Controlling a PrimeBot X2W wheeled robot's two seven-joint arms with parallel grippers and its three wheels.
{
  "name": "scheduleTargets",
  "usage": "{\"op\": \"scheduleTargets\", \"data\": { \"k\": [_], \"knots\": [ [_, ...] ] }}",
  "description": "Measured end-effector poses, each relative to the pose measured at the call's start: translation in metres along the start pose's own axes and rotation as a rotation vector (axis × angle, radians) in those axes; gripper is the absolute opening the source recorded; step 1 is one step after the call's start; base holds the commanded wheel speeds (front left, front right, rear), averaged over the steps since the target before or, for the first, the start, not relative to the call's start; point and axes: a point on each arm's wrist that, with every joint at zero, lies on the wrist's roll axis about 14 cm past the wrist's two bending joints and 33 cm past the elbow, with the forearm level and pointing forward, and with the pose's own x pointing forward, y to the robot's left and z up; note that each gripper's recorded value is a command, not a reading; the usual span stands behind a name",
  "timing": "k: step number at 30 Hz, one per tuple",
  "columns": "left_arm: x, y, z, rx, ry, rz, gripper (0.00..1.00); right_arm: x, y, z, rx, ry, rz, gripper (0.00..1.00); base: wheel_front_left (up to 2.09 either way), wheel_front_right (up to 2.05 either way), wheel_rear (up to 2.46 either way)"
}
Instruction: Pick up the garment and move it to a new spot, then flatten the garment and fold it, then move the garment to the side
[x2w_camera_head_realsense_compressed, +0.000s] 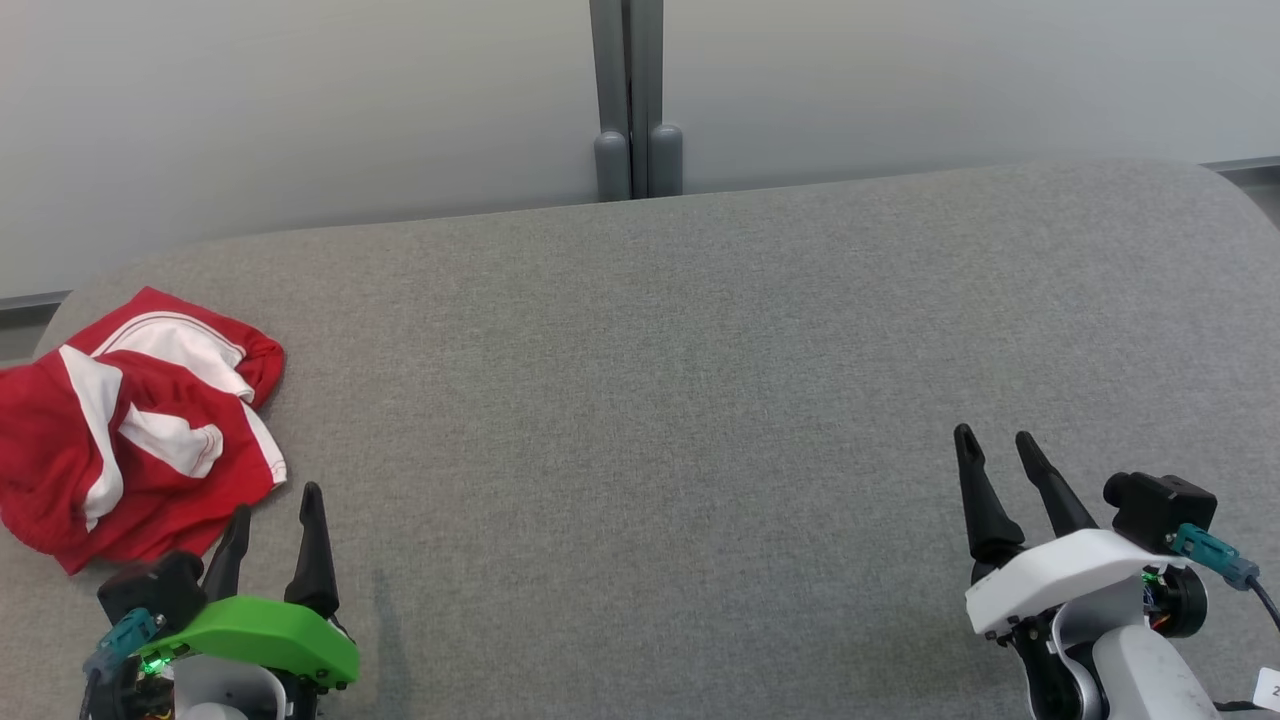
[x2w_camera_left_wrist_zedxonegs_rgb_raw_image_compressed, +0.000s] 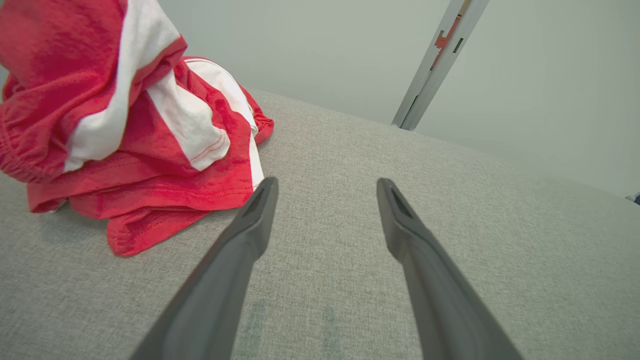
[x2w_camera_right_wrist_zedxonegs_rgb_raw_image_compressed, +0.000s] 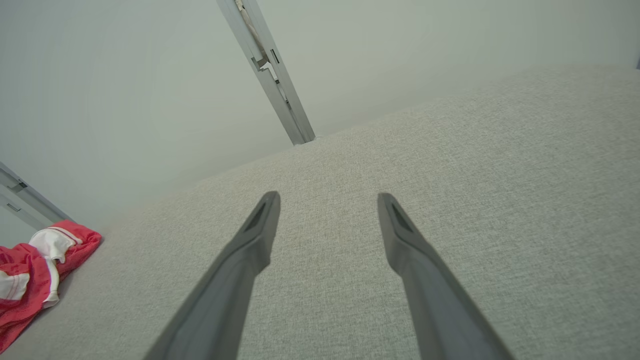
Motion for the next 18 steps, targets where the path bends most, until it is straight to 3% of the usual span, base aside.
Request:
{"op": "scheduleTargets", "data": {
  "k": [18],
  "knots": [
    [-0.008, -0.003, -0.001, 0.151, -0.022, -0.009, 1.0, -0.012, -0.004, 0.001, -0.126, -0.021, -0.006, 1.0, 0.0, 0.0, 0.0]
  ]
}}
